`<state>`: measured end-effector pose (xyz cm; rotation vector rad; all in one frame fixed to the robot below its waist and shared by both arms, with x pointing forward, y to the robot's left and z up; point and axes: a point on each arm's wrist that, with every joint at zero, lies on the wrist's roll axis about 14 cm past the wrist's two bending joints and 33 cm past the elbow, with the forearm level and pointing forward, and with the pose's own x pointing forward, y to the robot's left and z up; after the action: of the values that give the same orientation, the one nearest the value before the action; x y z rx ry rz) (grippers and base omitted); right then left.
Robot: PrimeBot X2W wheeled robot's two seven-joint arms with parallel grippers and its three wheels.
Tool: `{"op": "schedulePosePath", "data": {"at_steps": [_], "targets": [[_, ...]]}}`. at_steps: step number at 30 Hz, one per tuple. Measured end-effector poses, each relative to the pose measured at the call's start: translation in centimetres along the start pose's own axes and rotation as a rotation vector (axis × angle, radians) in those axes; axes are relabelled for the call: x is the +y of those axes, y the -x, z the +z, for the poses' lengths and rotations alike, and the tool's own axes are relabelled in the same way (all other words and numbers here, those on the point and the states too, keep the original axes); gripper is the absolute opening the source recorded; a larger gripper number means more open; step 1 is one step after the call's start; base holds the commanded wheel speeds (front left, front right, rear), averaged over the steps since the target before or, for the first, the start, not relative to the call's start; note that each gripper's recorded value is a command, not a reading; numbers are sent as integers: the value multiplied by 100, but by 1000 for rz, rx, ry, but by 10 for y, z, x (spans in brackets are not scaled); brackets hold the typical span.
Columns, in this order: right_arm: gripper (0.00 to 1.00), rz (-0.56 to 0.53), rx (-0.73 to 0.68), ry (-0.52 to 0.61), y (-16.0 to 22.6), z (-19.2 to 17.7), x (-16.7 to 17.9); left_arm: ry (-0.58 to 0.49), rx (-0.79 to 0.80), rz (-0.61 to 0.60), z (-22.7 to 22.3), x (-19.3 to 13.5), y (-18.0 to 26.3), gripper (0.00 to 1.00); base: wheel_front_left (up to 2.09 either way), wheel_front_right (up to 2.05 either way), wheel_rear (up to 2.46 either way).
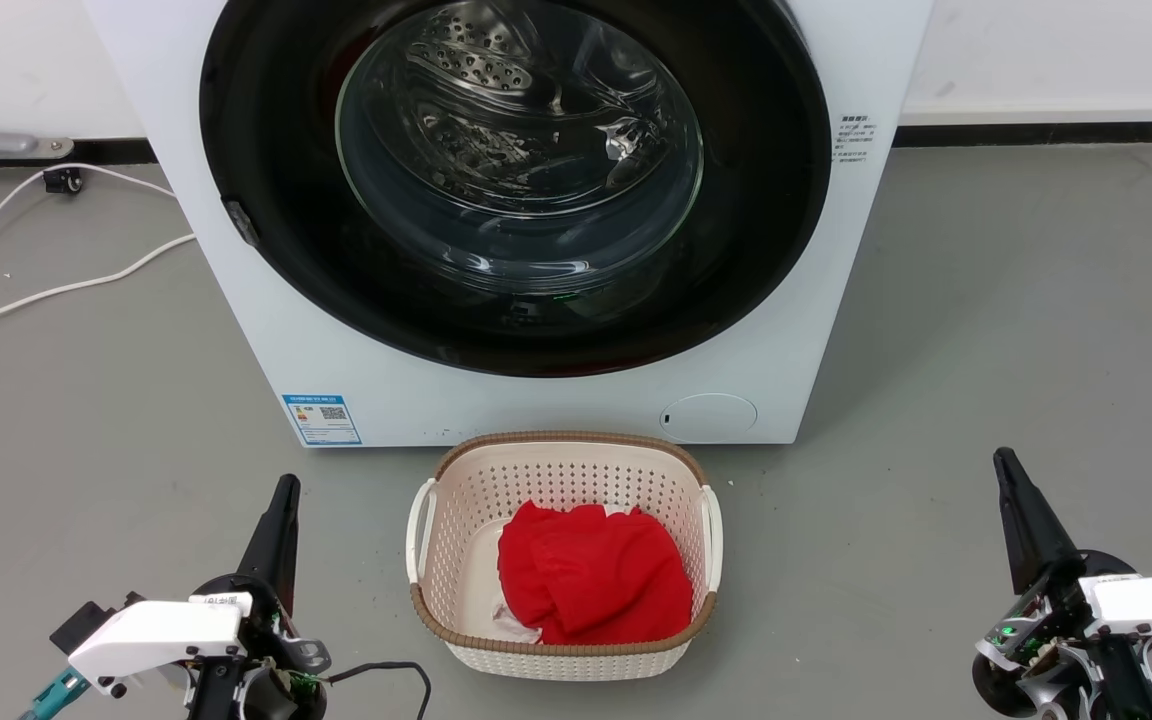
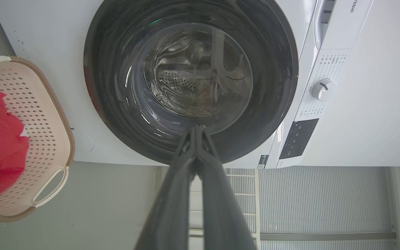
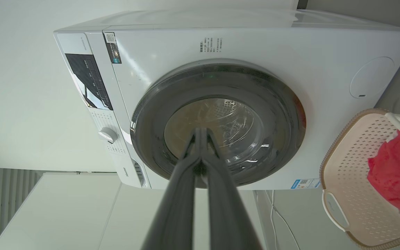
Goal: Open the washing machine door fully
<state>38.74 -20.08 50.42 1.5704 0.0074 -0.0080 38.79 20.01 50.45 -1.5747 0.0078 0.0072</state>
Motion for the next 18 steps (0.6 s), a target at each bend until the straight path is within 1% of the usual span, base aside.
{"op": "schedulePosePath", "data": {"at_steps": [2,3,7,15,18], "targets": [[0,0,0,0,0,0,0,0,0,0,0,0,0,0,0,0,0],[100,-5,0,0,1,0,-2,1,0,5,0,2,1,100,0,0,0],[100,-40,-9,-1,7,1,-14,2,0,37,-2,13,6,100,0,0,0],[100,-7,-27,37,6,0,-3,-42,-16,-4,-4,-1,3,100,0,0,0],[100,8,-33,77,5,0,3,-79,-25,-25,-4,-8,2,100,0,0,0]]}}
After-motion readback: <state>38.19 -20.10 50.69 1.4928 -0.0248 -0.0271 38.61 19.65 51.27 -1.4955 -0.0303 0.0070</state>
